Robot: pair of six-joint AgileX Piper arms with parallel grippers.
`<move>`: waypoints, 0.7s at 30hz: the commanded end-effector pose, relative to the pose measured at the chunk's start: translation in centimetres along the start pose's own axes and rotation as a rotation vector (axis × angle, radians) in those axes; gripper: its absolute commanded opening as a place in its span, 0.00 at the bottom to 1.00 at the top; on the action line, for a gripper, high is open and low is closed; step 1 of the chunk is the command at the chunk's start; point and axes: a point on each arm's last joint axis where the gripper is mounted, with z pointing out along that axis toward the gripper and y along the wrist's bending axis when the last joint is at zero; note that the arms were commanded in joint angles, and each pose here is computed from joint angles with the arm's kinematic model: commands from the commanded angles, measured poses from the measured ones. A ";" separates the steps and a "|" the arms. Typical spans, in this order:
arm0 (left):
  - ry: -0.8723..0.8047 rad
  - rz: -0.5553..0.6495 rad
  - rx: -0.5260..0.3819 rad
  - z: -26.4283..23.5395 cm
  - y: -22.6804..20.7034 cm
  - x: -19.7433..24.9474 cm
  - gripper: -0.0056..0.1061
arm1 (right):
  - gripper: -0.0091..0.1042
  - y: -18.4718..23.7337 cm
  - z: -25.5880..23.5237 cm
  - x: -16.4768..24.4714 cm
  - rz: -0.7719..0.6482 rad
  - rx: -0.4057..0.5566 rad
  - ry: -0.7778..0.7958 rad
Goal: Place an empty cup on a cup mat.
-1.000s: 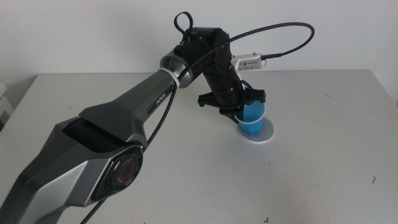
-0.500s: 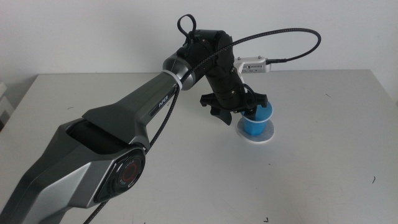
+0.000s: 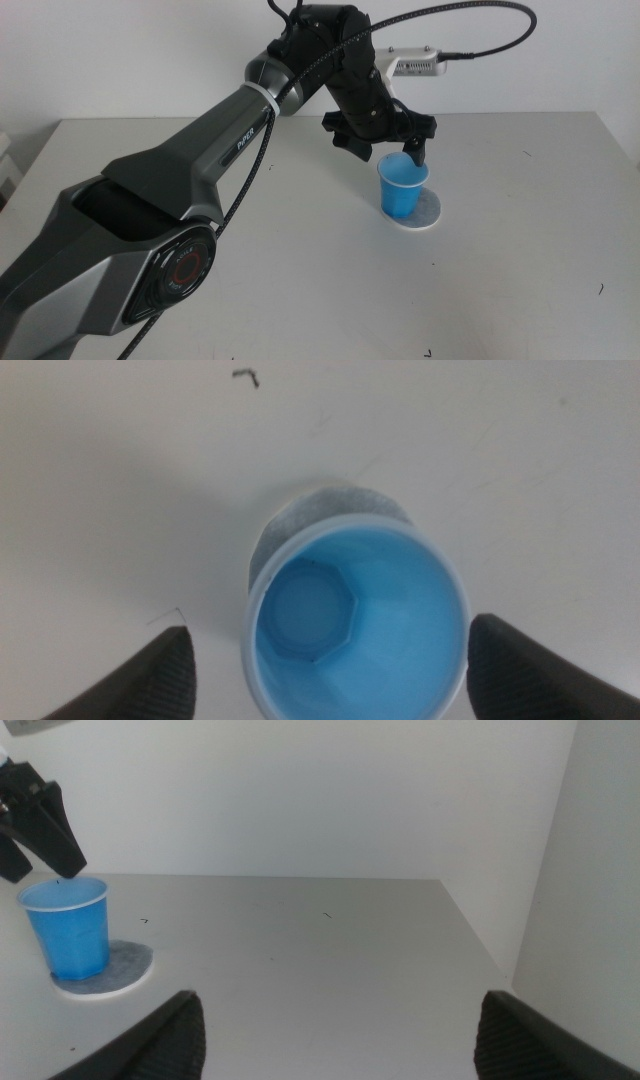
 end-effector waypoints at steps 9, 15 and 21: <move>-0.274 0.071 0.117 -12.0 -4.1 -2.0 0.87 | 0.91 0.0 -0.3 -1.1 -0.019 0.000 -0.109; -0.381 0.132 0.123 -17.9 -5.0 -1.9 0.87 | 0.91 0.0 -0.3 -1.1 -0.019 0.000 -0.109; -0.488 0.259 0.095 -25.3 -5.0 -0.6 0.87 | 0.91 0.0 -0.3 -1.1 -0.019 0.000 -0.109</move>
